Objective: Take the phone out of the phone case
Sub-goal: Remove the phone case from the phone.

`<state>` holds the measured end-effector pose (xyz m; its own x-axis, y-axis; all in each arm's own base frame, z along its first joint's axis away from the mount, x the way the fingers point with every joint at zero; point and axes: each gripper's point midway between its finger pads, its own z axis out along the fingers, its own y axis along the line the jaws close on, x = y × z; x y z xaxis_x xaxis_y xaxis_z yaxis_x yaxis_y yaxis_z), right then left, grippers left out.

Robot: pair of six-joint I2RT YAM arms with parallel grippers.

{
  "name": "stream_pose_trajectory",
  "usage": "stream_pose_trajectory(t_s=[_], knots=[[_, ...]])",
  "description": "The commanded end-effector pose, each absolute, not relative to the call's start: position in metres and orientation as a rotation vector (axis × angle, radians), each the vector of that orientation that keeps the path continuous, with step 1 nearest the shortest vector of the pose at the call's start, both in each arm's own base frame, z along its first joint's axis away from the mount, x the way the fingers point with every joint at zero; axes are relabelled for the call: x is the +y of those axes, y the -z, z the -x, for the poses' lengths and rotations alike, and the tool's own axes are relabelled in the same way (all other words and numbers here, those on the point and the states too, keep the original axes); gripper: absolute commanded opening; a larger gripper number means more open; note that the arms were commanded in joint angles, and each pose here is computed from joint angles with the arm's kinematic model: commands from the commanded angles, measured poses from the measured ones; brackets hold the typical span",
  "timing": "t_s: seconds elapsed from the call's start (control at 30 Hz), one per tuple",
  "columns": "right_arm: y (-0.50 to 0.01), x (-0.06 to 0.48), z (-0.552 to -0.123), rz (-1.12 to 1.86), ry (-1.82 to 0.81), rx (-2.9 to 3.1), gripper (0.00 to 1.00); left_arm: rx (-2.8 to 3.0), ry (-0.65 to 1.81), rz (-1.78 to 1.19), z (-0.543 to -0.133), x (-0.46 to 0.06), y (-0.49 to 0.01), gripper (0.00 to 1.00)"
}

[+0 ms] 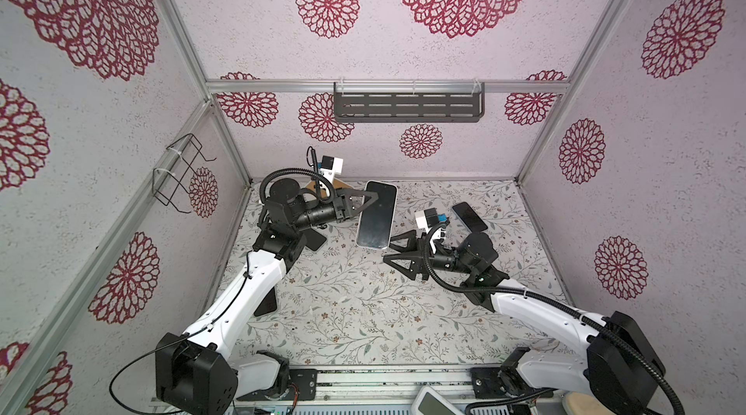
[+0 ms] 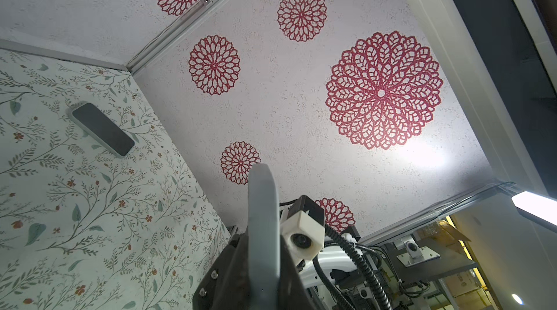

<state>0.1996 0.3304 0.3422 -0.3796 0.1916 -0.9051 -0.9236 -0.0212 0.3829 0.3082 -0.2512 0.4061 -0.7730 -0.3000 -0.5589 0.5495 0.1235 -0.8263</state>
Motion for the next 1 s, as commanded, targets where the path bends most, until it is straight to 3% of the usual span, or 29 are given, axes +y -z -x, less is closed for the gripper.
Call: stream_pose_trajectory(t_s=[0.0, 0.17, 0.43, 0.67, 0.83, 0.97], knots=[[-0.373, 0.326, -0.195, 0.841, -1.611, 1.225, 0.66, 1.670, 1.709, -0.347, -0.293, -0.251, -0.431, 0.00], [-0.377, 0.328, -0.194, 0.851, -1.638, 1.208, 0.61, 1.668, 1.707, -0.353, -0.291, -0.251, -0.432, 0.00], [-0.376, 0.329, -0.195, 0.853, -1.649, 1.205, 0.42, 1.673, 1.704, -0.353, -0.293, -0.252, -0.429, 0.00], [-0.376, 0.331, -0.194, 0.858, -1.679, 1.195, 0.31, 1.676, 1.702, -0.346, -0.295, -0.253, -0.427, 0.00], [-0.376, 0.330, -0.193, 0.860, -1.676, 1.188, 0.12, 1.683, 1.709, -0.337, -0.298, -0.255, -0.426, 0.00], [-0.376, 0.330, -0.193, 0.871, -1.655, 1.179, 0.05, 1.710, 1.708, -0.320, -0.300, -0.258, -0.420, 0.00]])
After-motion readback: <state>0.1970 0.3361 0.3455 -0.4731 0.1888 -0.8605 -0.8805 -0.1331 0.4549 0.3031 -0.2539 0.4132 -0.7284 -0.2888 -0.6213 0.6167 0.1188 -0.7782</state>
